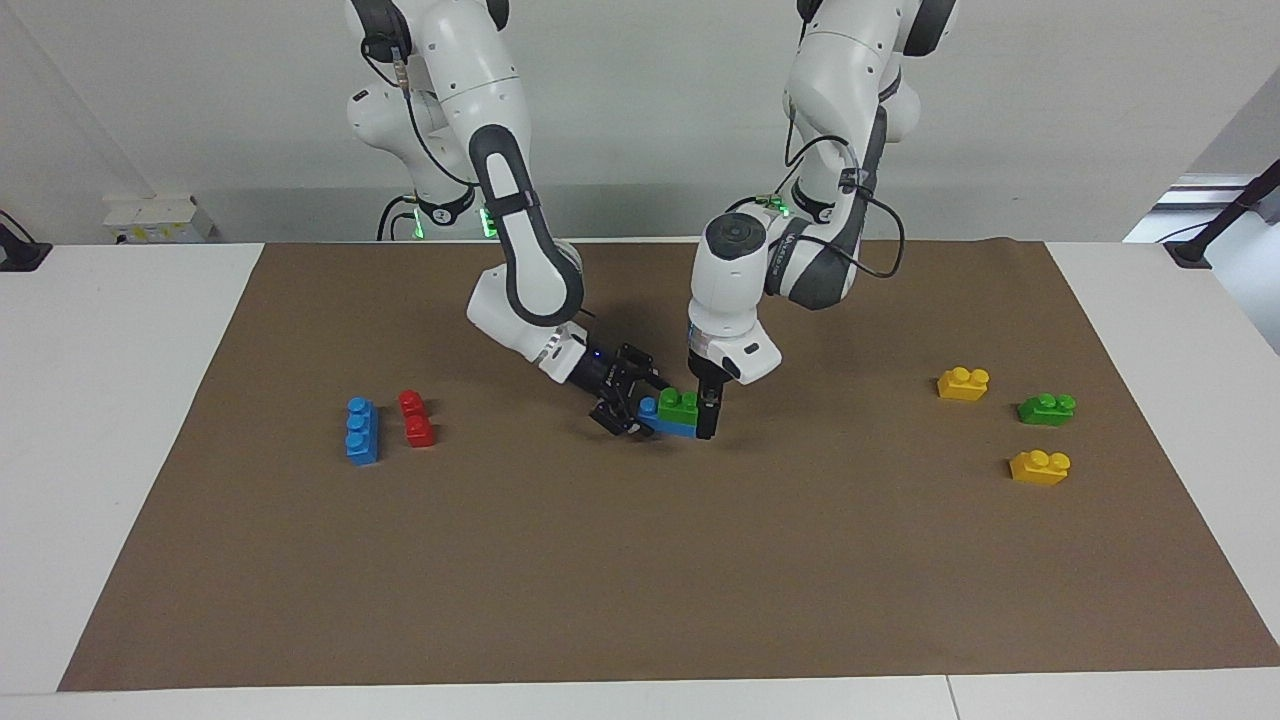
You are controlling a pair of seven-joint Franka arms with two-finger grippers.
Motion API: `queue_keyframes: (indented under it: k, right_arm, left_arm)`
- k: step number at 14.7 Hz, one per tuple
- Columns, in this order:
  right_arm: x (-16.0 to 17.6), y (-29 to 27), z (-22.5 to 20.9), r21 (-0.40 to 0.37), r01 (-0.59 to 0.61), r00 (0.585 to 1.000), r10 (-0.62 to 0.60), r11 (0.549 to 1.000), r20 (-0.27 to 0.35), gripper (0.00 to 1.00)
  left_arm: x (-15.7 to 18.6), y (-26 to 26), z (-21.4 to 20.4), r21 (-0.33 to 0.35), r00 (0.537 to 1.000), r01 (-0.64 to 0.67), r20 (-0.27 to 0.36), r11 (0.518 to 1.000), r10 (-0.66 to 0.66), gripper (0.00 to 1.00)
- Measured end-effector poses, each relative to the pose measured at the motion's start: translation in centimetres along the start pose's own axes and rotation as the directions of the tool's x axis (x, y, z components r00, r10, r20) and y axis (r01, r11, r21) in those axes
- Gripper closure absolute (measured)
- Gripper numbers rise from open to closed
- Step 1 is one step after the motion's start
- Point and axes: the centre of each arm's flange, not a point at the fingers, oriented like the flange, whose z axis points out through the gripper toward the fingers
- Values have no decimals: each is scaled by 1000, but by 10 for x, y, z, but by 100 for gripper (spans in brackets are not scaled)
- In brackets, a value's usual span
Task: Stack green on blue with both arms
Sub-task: 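Open the left gripper to release the green block onto the blue block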
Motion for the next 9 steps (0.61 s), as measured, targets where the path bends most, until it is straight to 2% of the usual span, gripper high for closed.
queue_keyframes:
  k: [6,9]
  right_arm:
    - [25,5,-10,-15,-27,999,26,1000,-37,0]
    - [43,8,-21,-34,-38,998,36,999,-58,0]
  left_arm:
    - [16,3,-35,-16,1000,22,-12,1000,-22,0]
    - [30,5,-44,-2,999,35,-26,999,-35,0]
